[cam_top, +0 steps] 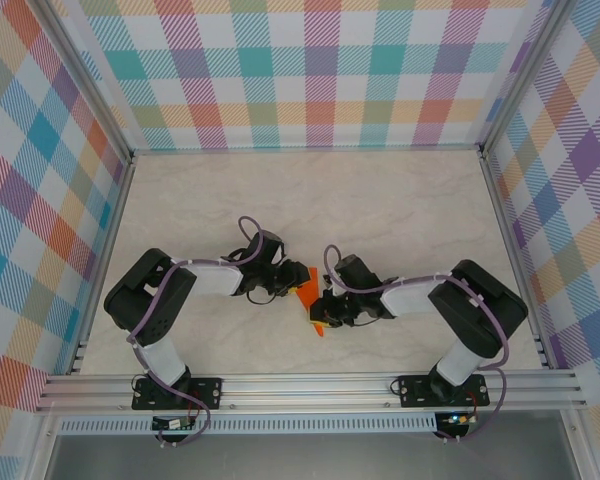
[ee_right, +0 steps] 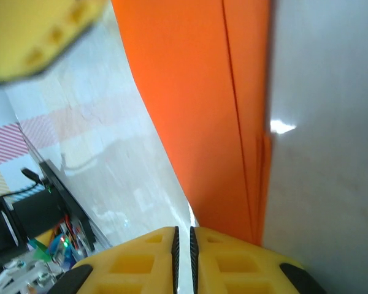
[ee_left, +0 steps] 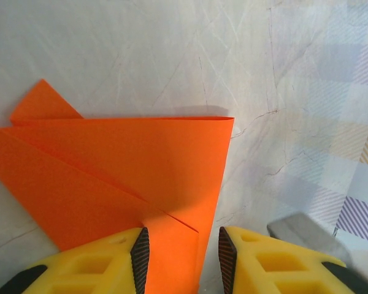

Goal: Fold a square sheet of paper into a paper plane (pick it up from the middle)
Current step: Fold the wing for the fifth time at the center of the table.

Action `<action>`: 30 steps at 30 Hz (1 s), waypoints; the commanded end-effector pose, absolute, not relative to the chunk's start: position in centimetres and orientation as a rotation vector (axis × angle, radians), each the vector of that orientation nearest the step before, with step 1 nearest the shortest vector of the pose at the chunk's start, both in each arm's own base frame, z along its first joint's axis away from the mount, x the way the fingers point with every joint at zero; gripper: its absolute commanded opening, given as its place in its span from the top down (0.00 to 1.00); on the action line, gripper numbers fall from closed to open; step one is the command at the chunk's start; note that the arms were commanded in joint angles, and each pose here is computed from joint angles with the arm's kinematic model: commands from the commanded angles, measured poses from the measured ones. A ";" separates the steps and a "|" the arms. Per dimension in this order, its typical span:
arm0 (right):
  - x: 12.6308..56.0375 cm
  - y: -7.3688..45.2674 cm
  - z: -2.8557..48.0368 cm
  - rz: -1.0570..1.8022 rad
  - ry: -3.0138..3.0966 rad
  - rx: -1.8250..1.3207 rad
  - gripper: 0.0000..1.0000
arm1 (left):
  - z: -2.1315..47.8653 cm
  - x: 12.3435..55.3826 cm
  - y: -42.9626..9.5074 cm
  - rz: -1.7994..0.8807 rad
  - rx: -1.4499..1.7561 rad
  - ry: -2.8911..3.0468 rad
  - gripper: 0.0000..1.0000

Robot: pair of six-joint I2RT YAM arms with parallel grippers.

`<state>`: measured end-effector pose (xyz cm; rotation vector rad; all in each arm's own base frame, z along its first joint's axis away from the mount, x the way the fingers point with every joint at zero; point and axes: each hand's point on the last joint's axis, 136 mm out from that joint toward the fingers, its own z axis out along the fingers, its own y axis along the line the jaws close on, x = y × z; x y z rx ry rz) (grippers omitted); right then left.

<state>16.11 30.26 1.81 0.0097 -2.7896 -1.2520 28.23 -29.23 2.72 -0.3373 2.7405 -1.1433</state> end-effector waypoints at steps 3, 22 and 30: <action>11.3 28.1 0.6 -1.069 -2.733 0.093 0.83 | -1.2 27.2 -27.5 -0.976 -0.432 2.845 0.62; 15.0 19.4 4.4 -0.740 -3.262 -0.173 0.52 | 5.6 28.0 -27.8 -0.959 -0.278 2.769 0.42; 16.9 18.0 4.7 -0.717 -3.366 -0.367 0.25 | 8.2 26.5 -23.7 -0.590 -0.334 2.829 0.22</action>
